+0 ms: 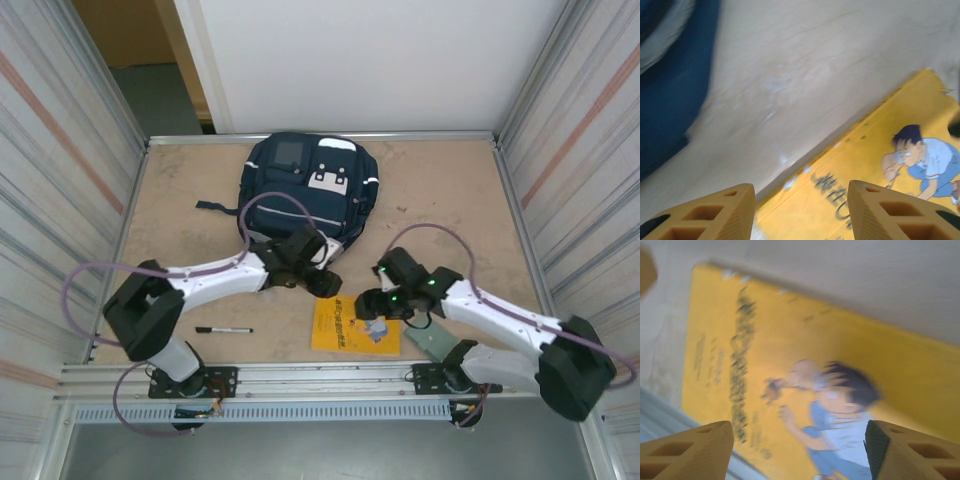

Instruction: Pack the student bag

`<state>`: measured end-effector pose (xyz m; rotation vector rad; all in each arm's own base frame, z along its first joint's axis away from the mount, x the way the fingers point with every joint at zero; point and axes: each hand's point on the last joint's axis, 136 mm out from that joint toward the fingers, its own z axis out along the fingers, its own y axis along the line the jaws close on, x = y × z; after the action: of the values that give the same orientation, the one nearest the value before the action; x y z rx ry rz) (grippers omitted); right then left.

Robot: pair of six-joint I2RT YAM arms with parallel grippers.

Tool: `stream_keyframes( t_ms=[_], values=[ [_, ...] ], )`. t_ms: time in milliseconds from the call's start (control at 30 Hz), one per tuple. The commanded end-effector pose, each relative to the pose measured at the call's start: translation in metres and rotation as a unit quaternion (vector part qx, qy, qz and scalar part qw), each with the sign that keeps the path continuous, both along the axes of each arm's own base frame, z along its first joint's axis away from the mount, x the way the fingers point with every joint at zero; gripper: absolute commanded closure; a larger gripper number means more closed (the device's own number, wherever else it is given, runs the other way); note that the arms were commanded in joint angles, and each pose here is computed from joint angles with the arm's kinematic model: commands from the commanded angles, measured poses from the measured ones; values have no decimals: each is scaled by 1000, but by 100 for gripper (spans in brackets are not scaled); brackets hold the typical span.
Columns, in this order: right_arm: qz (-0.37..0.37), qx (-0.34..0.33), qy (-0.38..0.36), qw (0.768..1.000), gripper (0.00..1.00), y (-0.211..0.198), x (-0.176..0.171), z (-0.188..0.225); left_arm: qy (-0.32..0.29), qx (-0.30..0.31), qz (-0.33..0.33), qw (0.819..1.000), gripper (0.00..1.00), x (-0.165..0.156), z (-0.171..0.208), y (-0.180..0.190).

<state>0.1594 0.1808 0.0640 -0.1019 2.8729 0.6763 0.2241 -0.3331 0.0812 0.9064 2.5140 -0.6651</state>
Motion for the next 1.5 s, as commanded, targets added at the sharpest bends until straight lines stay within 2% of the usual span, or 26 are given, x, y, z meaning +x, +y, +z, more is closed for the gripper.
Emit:
stream_keyframes(
  t_ms=[0,100,167,300,433,567,667,900,1133,1233,1300,1400,1467],
  values=[
    [-91,-23,60,994,34,-43,-7,-21,12,18,-62,998,48,-14,-10,-10],
    [-102,-19,69,992,36,-47,-4,-24,26,30,-66,997,48,-14,-22,-12],
    [-114,-43,75,990,36,-54,-3,-29,39,40,-66,996,48,-16,-29,-11],
    [-101,-24,78,992,38,-42,2,-34,56,46,-60,996,47,-25,-39,-3],
    [-60,2,51,997,41,-17,12,-24,71,59,-41,995,48,-37,-42,17],
    [-11,14,27,999,43,9,24,-21,60,75,-26,995,47,-44,-43,39],
    [-2,9,25,1000,45,19,39,-28,66,86,-16,994,47,-50,-45,50],
    [29,50,8,998,46,65,84,-23,99,80,38,991,47,-72,-46,79],
    [55,81,-4,995,46,110,130,-11,75,69,70,992,46,-69,-32,90],
    [51,56,-16,997,38,102,139,2,87,70,64,992,46,-73,-34,88],
    [28,11,-10,1000,32,78,139,8,85,90,85,989,46,-69,-39,95],
    [-24,-29,25,999,27,38,122,16,86,112,98,985,45,-60,-41,101],
    [-56,-49,42,996,25,18,102,20,88,105,95,986,45,-56,-40,98]
  ],
)
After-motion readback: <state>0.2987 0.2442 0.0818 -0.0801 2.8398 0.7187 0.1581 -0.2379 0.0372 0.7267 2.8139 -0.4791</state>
